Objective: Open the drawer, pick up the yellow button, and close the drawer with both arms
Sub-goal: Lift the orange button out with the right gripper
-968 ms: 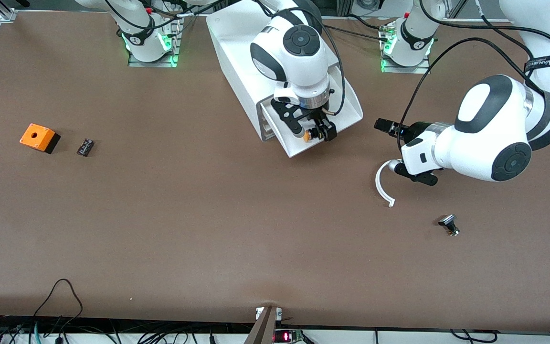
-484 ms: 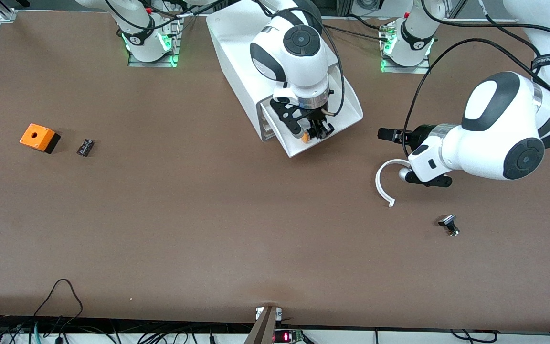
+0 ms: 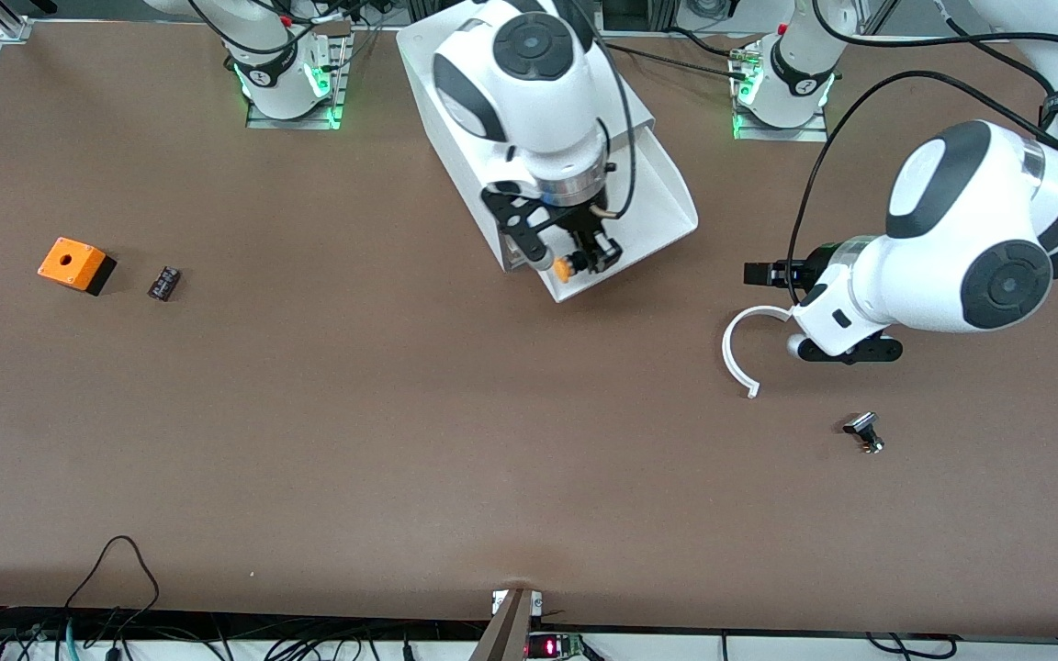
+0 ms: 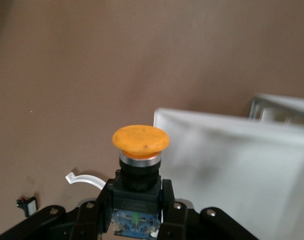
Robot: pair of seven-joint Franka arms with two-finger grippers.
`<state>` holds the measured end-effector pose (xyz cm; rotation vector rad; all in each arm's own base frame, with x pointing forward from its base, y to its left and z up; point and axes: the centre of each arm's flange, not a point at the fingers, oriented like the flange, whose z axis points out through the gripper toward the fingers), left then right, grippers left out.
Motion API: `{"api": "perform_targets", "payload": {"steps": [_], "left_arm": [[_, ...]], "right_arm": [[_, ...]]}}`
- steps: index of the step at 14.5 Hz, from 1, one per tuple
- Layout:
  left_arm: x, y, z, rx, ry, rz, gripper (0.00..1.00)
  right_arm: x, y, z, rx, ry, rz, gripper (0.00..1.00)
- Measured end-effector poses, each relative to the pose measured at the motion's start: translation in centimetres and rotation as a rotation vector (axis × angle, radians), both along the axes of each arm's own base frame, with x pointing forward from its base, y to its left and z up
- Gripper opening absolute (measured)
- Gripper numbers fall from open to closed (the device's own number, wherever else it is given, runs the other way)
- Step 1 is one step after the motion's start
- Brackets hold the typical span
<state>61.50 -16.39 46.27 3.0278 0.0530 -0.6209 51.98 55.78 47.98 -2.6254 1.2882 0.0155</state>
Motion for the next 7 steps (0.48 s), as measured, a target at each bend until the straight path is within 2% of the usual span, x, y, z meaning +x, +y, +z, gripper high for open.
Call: {"api": "perform_targets", "payload": {"steps": [2,4,7], "left_arm": [[0.6,-1.4,0.4,0.041,-0.078,0.037,1.00],[1.5,-2.0,0.6,0.041,-0.144,0.105,1.00],[1.9,-3.3,-1.0,0.064,-0.183,0.251,1.00]], "right_arm": [[2.5,-3.3,0.3,-0.037,-0.005,0.110,0.41],[4.8,-6.9,0.2,-0.083,0.017,0.221,0.41],[8.4,-13.3,0.1,-0.127,0.050,0.393,0.41]]}}
